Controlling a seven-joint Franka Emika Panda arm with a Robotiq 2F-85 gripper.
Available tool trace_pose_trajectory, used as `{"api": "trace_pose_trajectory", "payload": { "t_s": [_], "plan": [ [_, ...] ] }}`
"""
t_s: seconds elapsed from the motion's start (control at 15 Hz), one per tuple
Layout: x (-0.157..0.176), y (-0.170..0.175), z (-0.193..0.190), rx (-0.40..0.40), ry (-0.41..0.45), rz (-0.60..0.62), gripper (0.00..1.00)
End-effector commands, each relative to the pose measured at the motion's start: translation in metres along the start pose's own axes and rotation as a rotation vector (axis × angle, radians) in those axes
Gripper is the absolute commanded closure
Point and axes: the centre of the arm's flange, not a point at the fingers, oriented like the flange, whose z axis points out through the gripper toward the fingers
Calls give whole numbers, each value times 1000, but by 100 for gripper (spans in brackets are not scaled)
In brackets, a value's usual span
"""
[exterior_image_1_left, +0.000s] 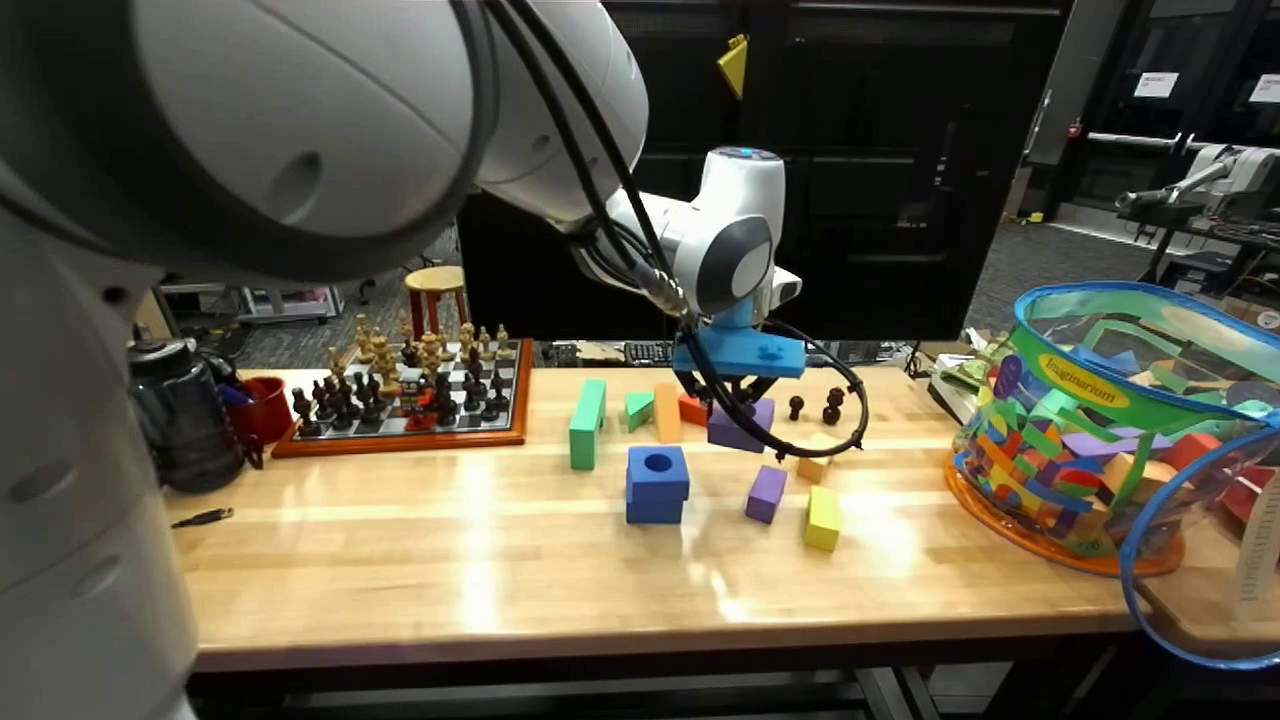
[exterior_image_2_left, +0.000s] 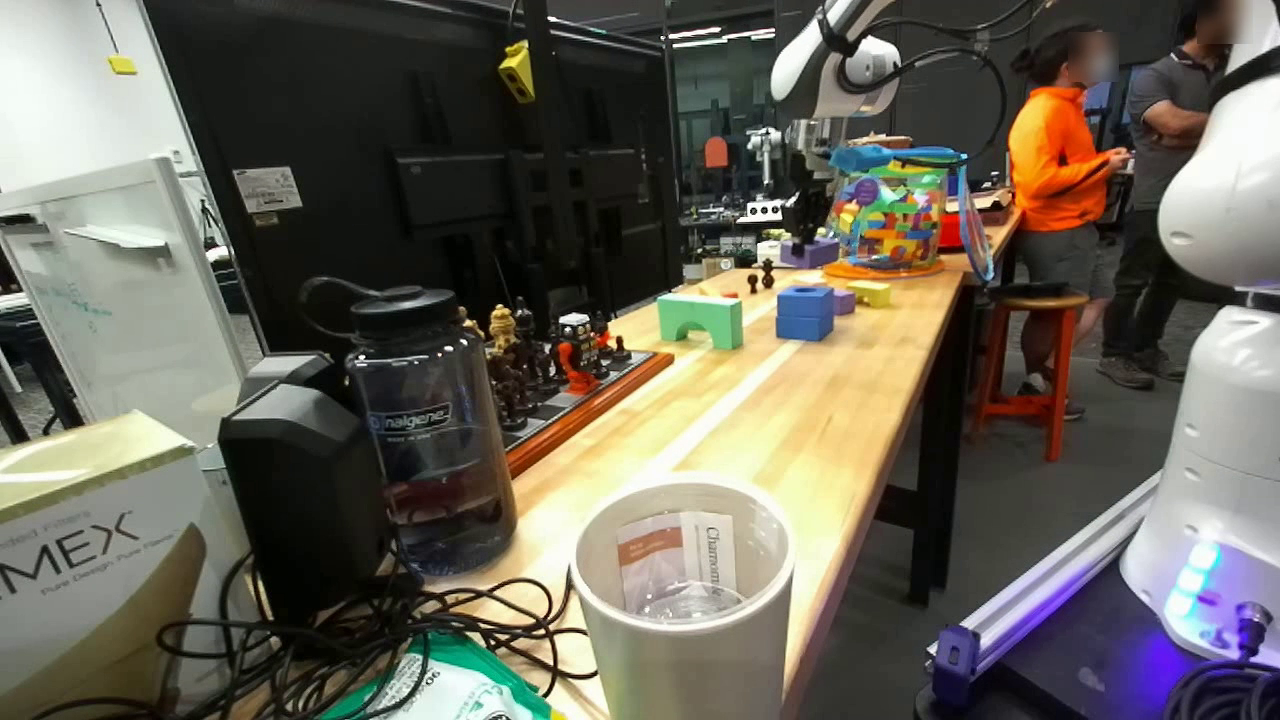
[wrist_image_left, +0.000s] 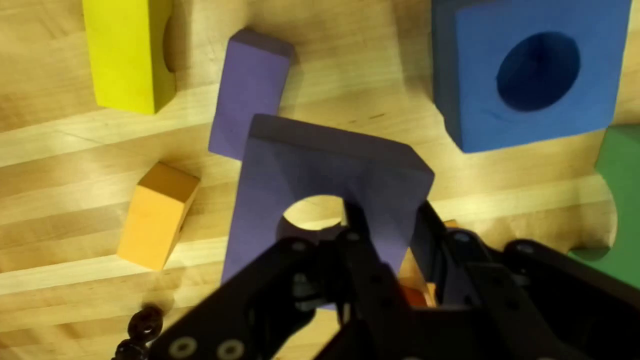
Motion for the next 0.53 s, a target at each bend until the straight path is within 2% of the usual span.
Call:
{"api": "trace_pose_trajectory", "payload": {
  "t_s": [0.0, 0.2, 0.4, 0.47],
  "plan": [
    [-45, -20, -18, -15, -11, -120, 93],
    [-64, -28, -25, -25, -12, -218, 93],
    [-77, -34, -34, -40, 2, -268, 93],
    [-81, -37, -37, -39, 5, -279, 86]
  ]
}}
